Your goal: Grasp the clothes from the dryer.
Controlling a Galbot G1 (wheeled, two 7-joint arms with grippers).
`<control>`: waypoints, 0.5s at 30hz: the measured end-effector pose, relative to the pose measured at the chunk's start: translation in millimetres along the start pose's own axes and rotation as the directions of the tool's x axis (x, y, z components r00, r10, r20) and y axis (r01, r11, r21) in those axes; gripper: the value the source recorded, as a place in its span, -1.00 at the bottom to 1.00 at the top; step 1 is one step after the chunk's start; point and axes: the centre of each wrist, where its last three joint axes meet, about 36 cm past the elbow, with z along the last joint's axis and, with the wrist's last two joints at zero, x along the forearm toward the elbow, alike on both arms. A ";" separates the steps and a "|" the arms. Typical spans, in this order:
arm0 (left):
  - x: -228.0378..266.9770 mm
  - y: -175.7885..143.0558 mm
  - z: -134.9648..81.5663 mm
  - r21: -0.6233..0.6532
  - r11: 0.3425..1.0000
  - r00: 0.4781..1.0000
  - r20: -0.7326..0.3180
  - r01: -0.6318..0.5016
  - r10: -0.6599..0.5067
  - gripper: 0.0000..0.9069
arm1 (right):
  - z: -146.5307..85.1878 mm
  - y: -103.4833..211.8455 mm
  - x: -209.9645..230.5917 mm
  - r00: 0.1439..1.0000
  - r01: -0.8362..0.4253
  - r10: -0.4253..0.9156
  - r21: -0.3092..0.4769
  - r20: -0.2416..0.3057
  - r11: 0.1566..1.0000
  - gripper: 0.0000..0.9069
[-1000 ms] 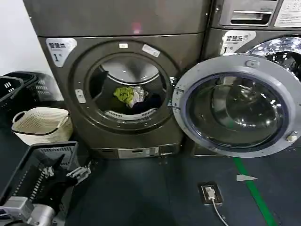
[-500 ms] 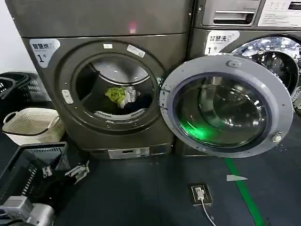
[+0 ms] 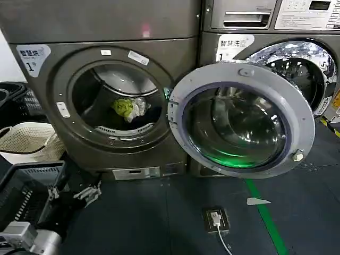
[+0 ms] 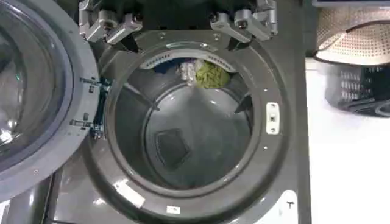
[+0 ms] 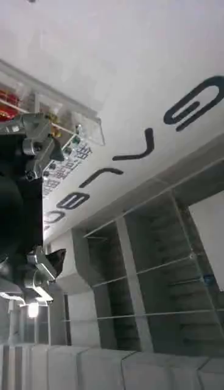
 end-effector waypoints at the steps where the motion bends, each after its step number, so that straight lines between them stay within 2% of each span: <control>1: 0.0 0.0 -0.1 0.000 1.000 1.000 0.001 0.000 0.000 1.00 | -0.1 -0.2 -0.2 1.000 0.000 0.000 0.000 0.002 1.000 1.00; 15: -3.9 -0.1 0.2 -0.012 1.000 1.000 0.018 -0.015 0.015 1.00 | -5.1 0.2 -0.8 1.000 0.017 -0.016 -0.005 0.020 1.000 1.00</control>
